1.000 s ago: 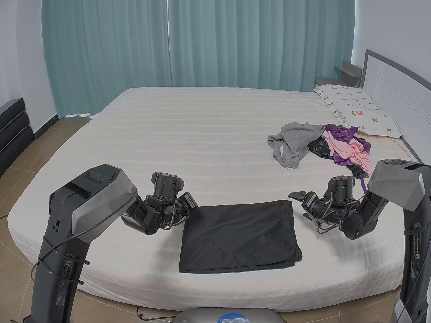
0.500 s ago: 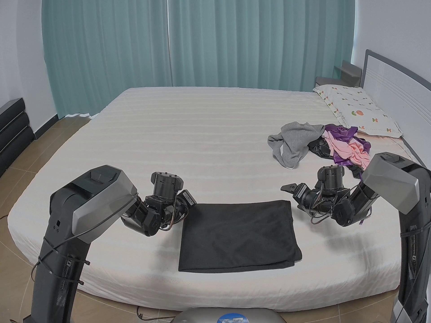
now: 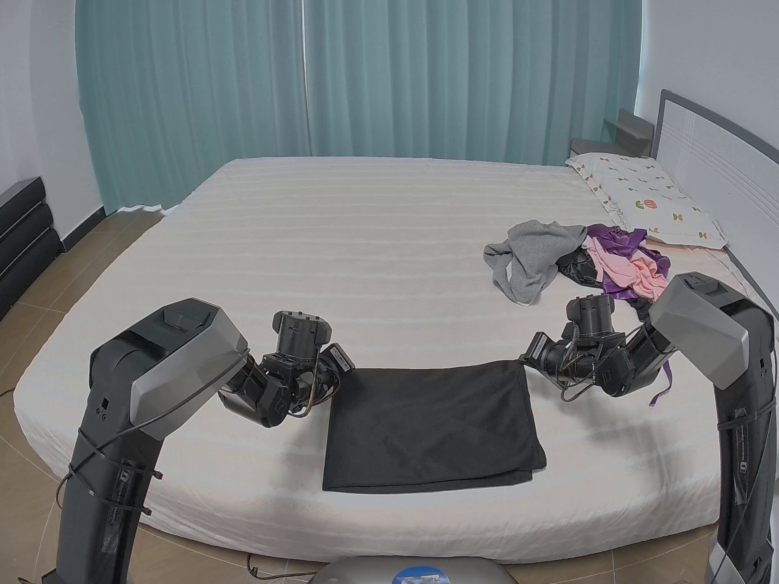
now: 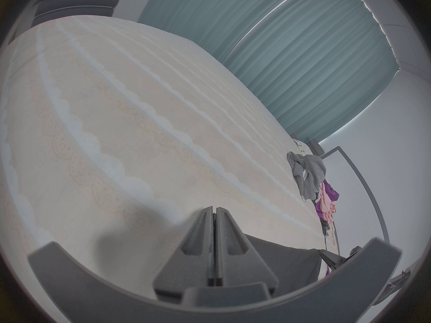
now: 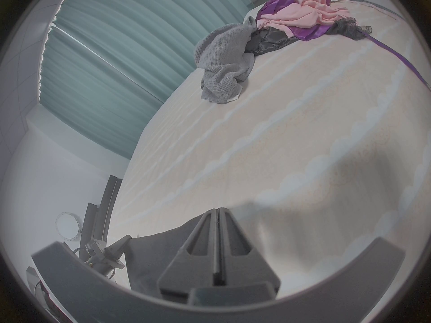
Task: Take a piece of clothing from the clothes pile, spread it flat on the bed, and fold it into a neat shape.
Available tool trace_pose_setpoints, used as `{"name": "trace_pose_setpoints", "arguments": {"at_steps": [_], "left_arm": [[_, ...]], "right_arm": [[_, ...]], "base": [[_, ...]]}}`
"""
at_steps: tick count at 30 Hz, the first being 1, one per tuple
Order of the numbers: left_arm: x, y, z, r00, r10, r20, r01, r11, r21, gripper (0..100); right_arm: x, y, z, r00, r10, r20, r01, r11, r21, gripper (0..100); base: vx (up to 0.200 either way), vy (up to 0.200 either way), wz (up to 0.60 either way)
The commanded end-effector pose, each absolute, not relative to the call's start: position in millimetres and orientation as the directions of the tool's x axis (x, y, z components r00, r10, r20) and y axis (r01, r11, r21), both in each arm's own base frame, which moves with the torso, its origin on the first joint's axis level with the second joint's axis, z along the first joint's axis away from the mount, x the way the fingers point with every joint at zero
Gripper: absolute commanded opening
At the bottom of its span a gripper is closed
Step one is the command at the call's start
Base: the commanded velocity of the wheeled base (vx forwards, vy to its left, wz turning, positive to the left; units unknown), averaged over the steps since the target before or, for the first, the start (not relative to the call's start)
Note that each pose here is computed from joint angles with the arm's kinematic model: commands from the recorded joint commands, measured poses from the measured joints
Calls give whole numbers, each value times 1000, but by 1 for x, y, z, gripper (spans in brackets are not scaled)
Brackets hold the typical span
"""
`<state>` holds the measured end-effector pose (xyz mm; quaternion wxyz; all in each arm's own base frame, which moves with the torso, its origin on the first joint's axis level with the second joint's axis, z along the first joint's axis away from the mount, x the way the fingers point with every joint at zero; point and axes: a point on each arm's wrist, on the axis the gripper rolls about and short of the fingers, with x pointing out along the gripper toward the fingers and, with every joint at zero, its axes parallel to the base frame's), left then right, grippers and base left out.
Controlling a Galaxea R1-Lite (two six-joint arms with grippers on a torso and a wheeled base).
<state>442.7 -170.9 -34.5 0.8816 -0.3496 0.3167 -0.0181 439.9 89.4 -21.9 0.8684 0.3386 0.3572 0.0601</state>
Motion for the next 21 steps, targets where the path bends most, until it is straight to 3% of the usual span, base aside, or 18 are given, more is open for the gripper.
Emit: {"name": "trace_pose_setpoints", "arguments": {"at_steps": [1, 9, 20, 21], "left_arm": [[443, -171, -34, 799, -254, -545, -189, 755, -629, 0], [443, -171, -34, 801, -254, -542, -187, 754, -630, 0], [443, -171, -34, 799, -254, -545, -189, 755, -629, 0], [443, -171, -34, 799, -254, -545, -189, 755, -629, 100]], "right_arm": [[444, 88, -22, 745, 341, -573, 138, 761, 633, 0], [450, 89, -33, 762, 275, -586, 178, 781, 598, 0], [445, 87, -32, 738, 269, -619, 200, 789, 581, 0], [445, 87, -32, 738, 269, -619, 200, 789, 581, 100]], "base": [[0, 0, 0], [0, 0, 0], [0, 0, 0], [0, 0, 0]]}}
